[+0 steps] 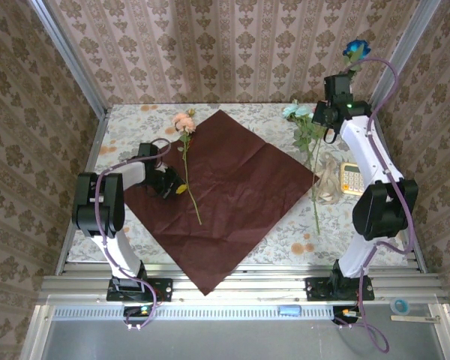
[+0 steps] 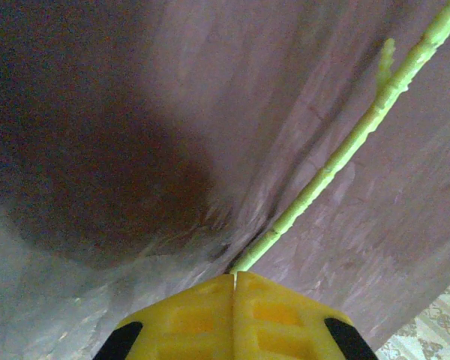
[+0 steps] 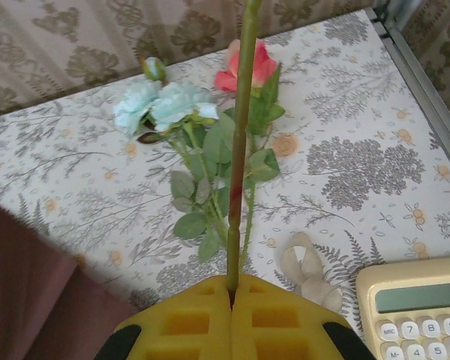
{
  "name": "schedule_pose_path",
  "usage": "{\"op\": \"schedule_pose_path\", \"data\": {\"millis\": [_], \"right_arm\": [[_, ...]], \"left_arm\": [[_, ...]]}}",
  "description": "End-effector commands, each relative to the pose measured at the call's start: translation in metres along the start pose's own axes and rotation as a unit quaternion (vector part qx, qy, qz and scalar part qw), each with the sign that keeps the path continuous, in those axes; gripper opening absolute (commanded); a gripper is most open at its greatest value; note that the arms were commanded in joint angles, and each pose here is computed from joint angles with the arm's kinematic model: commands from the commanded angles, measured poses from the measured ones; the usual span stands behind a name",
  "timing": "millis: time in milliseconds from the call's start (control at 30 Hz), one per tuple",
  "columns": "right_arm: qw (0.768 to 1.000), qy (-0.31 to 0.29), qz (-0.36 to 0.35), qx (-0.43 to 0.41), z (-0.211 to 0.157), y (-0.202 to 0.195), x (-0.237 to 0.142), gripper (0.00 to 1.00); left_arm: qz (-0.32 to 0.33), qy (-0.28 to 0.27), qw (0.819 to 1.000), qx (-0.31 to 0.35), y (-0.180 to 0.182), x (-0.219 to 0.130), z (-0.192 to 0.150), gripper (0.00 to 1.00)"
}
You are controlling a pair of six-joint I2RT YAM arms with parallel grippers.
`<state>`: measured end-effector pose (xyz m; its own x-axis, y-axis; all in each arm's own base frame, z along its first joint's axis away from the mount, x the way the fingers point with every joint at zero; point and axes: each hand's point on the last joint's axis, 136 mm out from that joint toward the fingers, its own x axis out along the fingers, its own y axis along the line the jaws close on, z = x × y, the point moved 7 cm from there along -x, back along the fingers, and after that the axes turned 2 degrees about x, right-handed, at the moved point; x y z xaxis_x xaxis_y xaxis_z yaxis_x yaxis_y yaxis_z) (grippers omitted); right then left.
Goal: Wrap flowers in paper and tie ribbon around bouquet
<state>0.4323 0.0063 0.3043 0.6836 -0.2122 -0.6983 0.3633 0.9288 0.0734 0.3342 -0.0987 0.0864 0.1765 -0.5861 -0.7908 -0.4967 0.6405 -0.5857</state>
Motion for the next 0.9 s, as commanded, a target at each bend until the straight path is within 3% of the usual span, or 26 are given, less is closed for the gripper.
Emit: {"op": "schedule_pose_path", "data": {"millis": [0, 133, 367, 533, 667, 767, 867], "right_arm": [[0.999, -0.043, 0.004, -0.011, 0.009, 0.003, -0.028, 0.00], [0.994, -0.016, 0.106, -0.007, -0.005, 0.047, -0.036, 0.00], [0.947, 0.125, 0.295, 0.003, -0.093, 0.189, -0.010, 0.00], [0.921, 0.201, 0.332, -0.016, -0.145, 0.264, 0.018, 0.00], [0.909, 0.257, 0.328, -0.014, -0.178, 0.298, 0.046, 0.02], [0.909, 0.282, 0.306, -0.027, -0.182, 0.300, 0.055, 0.34], [0.917, 0.267, 0.295, -0.035, -0.162, 0.280, 0.047, 0.50]], "left_arm": [[0.013, 0.004, 1.000, 0.005, 0.008, 0.005, -0.002, 0.00], [0.015, 0.004, 1.000, 0.006, 0.009, 0.005, -0.004, 0.00], [0.022, 0.010, 1.000, 0.007, 0.013, 0.011, -0.006, 0.00], [0.027, 0.013, 0.999, 0.011, 0.013, 0.013, -0.009, 0.00], [0.028, 0.017, 0.999, 0.015, 0.013, 0.015, -0.015, 0.00], [0.029, 0.017, 0.999, 0.014, 0.015, 0.015, -0.018, 0.00], [0.028, 0.018, 0.999, 0.015, 0.015, 0.013, -0.019, 0.00]]}}
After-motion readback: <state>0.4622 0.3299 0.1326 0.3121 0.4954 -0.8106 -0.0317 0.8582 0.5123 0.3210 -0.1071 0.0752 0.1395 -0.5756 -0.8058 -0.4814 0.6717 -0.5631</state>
